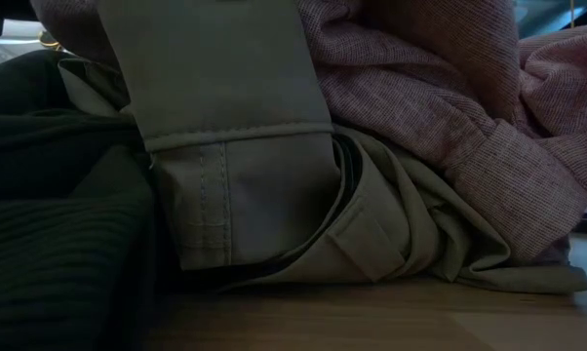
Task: Sort clothes
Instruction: Put the black boxer into the white laundry bin, then put the pink polo shirt into the white laundry bin
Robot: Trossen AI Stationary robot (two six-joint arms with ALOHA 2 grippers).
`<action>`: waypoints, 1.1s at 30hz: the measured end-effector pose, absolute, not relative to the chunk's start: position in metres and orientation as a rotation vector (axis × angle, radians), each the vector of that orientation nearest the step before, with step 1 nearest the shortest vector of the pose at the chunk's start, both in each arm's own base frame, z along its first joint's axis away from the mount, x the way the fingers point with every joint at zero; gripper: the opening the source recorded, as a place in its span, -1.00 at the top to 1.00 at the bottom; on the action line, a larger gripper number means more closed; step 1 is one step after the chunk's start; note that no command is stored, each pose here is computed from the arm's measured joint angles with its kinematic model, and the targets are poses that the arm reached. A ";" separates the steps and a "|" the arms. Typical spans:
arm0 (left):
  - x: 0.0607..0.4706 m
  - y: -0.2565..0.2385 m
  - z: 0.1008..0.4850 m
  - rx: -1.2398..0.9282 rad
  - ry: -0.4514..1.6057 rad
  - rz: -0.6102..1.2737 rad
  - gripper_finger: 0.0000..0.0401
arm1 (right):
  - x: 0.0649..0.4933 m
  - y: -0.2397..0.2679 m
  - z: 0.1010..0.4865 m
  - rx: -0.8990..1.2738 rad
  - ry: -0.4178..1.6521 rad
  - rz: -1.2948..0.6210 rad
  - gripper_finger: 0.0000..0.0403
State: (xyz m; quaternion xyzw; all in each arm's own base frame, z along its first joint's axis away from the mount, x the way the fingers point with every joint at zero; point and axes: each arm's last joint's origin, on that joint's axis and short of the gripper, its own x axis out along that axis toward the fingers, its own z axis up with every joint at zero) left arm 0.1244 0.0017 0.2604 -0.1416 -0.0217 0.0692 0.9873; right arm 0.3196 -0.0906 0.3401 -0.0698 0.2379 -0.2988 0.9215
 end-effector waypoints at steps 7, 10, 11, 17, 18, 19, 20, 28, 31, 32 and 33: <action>0.124 0.002 0.260 -0.280 -0.043 0.139 0.92 | 0.321 -0.090 0.336 -0.062 0.488 -0.596 0.93; 0.124 0.002 0.260 -0.281 -0.043 0.139 0.92 | 0.320 -0.090 0.332 -0.060 0.529 -0.595 0.84; 0.124 0.002 0.260 -0.282 -0.041 0.139 0.92 | 0.319 -0.090 0.331 -0.056 0.542 -0.596 0.78; 0.124 0.002 0.255 -0.284 0.013 0.147 0.92 | 0.309 -0.088 0.332 -0.056 0.595 -0.636 0.27; 0.124 0.002 0.255 -0.284 0.013 0.147 0.92 | 0.306 -0.087 0.335 -0.055 0.593 -0.632 0.18; 0.124 0.002 0.255 -0.282 0.011 0.147 0.92 | 0.303 -0.086 0.339 -0.053 0.584 -0.627 0.10; 0.124 0.002 0.255 -0.280 0.010 0.146 0.92 | 0.299 -0.085 0.342 -0.051 0.582 -0.616 0.03; 0.124 0.002 0.256 -0.278 0.005 0.145 0.92 | 0.272 -0.064 0.388 -0.026 0.642 -0.583 -0.17; 0.125 0.002 0.256 -0.279 0.000 0.145 0.92 | 0.275 -0.040 0.399 -0.033 0.606 -0.494 -0.17; 0.125 0.002 0.256 -0.282 0.003 0.145 0.92 | 0.276 -0.032 0.400 -0.033 0.595 -0.481 -0.17; 0.126 0.002 0.256 -0.284 0.006 0.145 0.92 | 0.276 -0.024 0.400 -0.037 0.590 -0.471 -0.17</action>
